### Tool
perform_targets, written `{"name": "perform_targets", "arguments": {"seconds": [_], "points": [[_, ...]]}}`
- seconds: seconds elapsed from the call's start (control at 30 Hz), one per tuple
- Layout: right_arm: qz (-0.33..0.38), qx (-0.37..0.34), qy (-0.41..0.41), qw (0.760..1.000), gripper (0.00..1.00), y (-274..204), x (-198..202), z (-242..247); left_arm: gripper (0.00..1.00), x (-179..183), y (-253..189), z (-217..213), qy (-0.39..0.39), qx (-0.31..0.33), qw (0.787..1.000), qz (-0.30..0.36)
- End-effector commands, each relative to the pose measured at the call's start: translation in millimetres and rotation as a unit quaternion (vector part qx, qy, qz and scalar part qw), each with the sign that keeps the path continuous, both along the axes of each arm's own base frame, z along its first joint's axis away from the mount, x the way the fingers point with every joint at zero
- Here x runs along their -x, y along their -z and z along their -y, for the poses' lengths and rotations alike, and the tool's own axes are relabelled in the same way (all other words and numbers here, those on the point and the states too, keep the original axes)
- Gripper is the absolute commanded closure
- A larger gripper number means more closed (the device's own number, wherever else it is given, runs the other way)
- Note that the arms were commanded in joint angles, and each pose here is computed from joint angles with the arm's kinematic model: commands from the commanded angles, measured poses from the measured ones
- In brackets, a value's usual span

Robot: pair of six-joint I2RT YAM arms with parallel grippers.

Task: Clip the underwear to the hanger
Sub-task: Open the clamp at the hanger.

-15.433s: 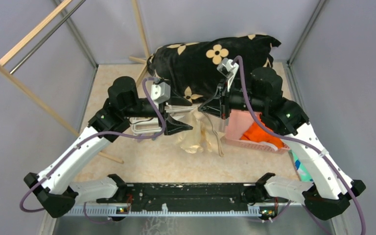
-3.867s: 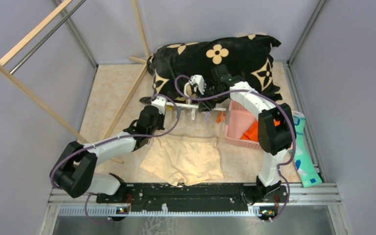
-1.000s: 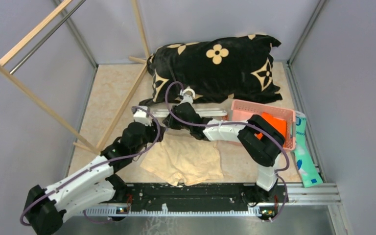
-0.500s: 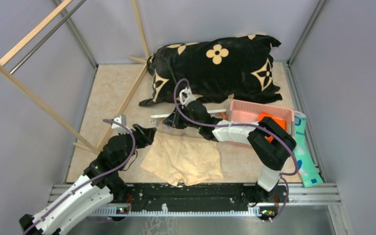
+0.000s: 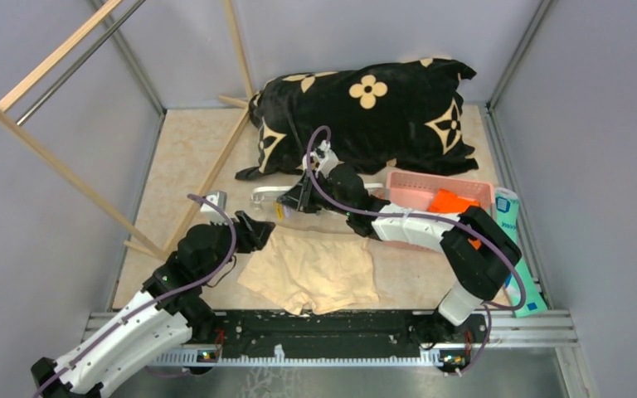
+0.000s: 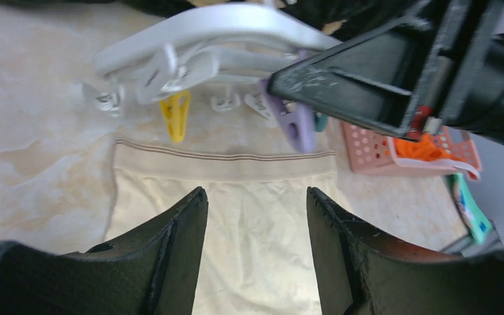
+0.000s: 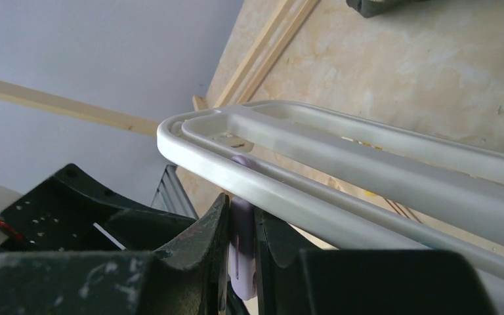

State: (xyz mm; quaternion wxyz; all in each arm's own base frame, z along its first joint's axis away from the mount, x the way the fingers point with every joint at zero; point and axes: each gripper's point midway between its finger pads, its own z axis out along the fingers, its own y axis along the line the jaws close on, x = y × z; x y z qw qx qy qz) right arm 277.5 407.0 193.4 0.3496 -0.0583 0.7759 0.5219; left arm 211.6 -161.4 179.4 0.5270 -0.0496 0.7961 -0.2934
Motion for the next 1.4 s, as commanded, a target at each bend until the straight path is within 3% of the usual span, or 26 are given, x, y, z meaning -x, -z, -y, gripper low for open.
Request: {"name": "perform_targets", "arguments": {"seconds": [0.0, 0.17, 0.43, 0.63, 0.9, 1.03, 1.37], "points": [[0.059, -0.059, -0.004, 0.996, 1.00, -50.0, 0.6, 4.6, 0.37, 9.6, -39.9, 33.8, 0.090, 0.051, 0.994, 0.042], [0.049, -0.054, 0.023, 0.997, 1.00, -47.5, -6.6, 8.9, 0.36, 11.2, -34.4, 55.2, 0.119, 0.106, 0.987, 0.029], [0.031, -0.069, 0.048, 0.996, 1.00, -47.9, -13.7, 9.9, 0.39, -4.7, -6.2, 69.7, 0.096, 0.116, 0.988, -0.031], [0.033, -0.080, 0.027, 0.996, 0.98, -49.8, -5.1, 8.5, 0.41, -13.5, -7.7, 69.6, 0.081, 0.139, 0.987, -0.005], [0.035, -0.082, 0.018, 0.996, 0.98, -50.8, -0.4, 10.0, 0.50, -24.6, -14.7, 72.6, 0.076, 0.149, 0.986, 0.011], [0.034, -0.082, 0.013, 0.996, 0.98, -50.8, 2.5, 10.1, 0.56, -31.2, -11.5, 71.4, 0.067, 0.136, 0.988, 0.010], [0.027, -0.090, 0.000, 0.996, 0.97, -54.2, 14.3, 15.2, 0.60, -36.7, -4.6, 65.8, 0.055, 0.123, 0.991, 0.010]]}}
